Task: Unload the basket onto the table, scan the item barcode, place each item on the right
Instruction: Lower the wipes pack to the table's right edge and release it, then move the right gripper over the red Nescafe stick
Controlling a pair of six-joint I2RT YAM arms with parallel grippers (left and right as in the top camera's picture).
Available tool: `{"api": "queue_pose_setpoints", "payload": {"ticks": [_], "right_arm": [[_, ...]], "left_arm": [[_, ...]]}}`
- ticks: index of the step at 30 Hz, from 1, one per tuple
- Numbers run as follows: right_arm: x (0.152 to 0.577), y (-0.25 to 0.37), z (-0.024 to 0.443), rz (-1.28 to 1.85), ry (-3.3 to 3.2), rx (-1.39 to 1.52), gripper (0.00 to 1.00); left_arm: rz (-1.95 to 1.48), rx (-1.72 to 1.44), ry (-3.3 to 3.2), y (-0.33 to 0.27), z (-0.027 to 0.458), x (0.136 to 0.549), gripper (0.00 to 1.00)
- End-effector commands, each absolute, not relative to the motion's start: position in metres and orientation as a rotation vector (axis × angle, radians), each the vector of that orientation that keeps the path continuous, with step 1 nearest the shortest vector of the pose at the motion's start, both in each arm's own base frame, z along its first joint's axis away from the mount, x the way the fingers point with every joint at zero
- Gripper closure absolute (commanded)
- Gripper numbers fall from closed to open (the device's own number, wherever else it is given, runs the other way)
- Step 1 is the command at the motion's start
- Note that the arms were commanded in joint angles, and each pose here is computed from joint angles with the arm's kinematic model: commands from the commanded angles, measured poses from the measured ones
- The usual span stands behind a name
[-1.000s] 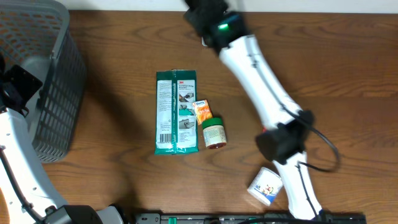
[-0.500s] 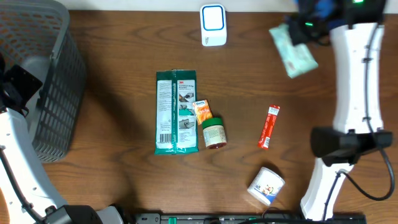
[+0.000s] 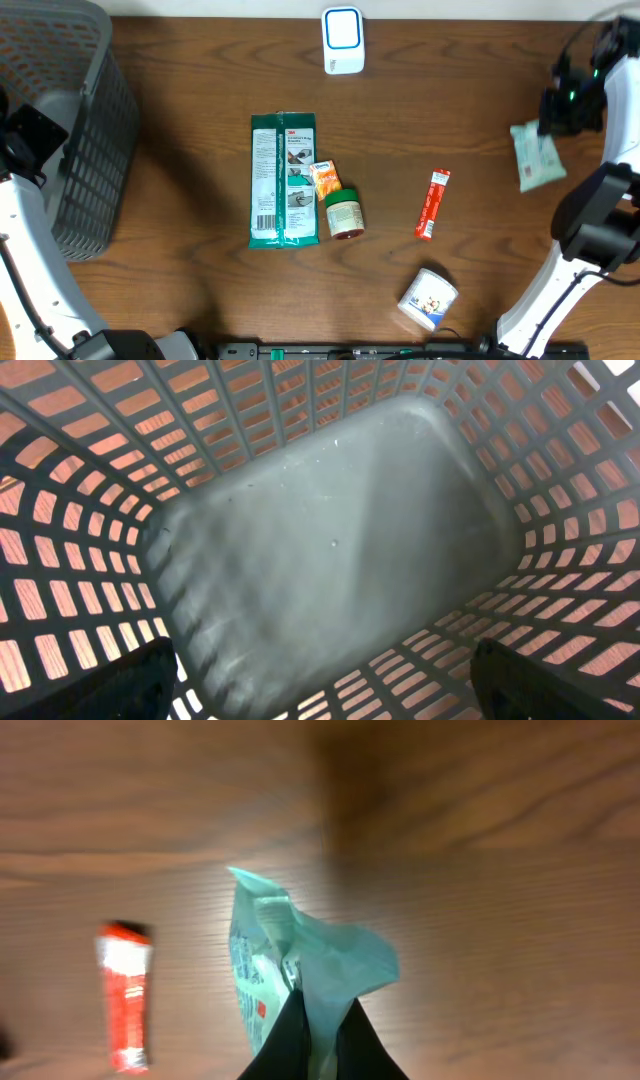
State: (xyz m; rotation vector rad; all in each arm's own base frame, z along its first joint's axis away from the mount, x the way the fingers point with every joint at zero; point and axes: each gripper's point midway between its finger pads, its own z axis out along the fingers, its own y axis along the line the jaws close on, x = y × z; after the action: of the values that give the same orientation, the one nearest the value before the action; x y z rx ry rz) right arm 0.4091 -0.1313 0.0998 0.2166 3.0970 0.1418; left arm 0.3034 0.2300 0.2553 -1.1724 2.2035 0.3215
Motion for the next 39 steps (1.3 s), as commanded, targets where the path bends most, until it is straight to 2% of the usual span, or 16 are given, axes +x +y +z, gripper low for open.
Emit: {"api": "queue_pose_setpoints", "payload": {"ticks": [1, 5, 6, 7, 9, 10, 14, 20, 25, 29, 34, 36, 39], "right_arm": [[0.391, -0.134, 0.063, 0.175, 3.162, 0.104, 0.99], [0.391, -0.138, 0.039, 0.164, 3.145, 0.079, 0.98], [0.394, -0.140, 0.037, 0.154, 3.132, 0.079, 0.93], [0.395, -0.141, 0.037, 0.143, 3.126, 0.081, 0.67], [0.395, -0.146, 0.038, 0.103, 3.131, 0.081, 0.05], [0.394, -0.149, 0.039, 0.072, 3.138, 0.085, 0.01], [0.391, -0.162, 0.044, -0.046, 3.158, 0.150, 0.01], [0.396, -0.162, 0.073, -0.035, 3.146, 0.223, 0.01], [0.380, -0.159, 0.084, -0.043, 3.208, 0.272, 0.01], [0.376, -0.184, 0.087, -0.282, 3.181, 0.478, 0.01], [0.365, -0.169, 0.087, -0.168, 3.248, 0.427, 0.01], [0.378, -0.154, 0.087, 0.001, 3.196, 0.431, 0.01], [0.403, -0.110, 0.098, 0.433, 3.070, 0.425, 0.01]], "left_arm": [[0.335, -1.162, 2.205, 0.233, 0.258, 0.304, 0.07], [0.334, -1.162, 2.204, 0.233, 0.258, 0.304, 0.07], [0.335, -1.162, 2.204, 0.233, 0.258, 0.304, 0.06], [0.335, -1.162, 2.204, 0.233, 0.258, 0.304, 0.07], [0.335, -1.162, 2.204, 0.233, 0.258, 0.304, 0.06], [0.335, -1.162, 2.204, 0.233, 0.258, 0.304, 0.06], [0.335, -1.162, 2.204, 0.233, 0.258, 0.304, 0.07], [0.335, -1.162, 2.204, 0.233, 0.258, 0.304, 0.07], [0.335, -1.162, 2.204, 0.233, 0.258, 0.304, 0.07], [0.335, -1.162, 2.204, 0.233, 0.258, 0.304, 0.07], [0.335, -1.162, 2.204, 0.233, 0.258, 0.304, 0.07], [0.335, -1.162, 2.204, 0.233, 0.258, 0.304, 0.06], [0.335, -1.162, 2.204, 0.233, 0.258, 0.304, 0.07]]}}
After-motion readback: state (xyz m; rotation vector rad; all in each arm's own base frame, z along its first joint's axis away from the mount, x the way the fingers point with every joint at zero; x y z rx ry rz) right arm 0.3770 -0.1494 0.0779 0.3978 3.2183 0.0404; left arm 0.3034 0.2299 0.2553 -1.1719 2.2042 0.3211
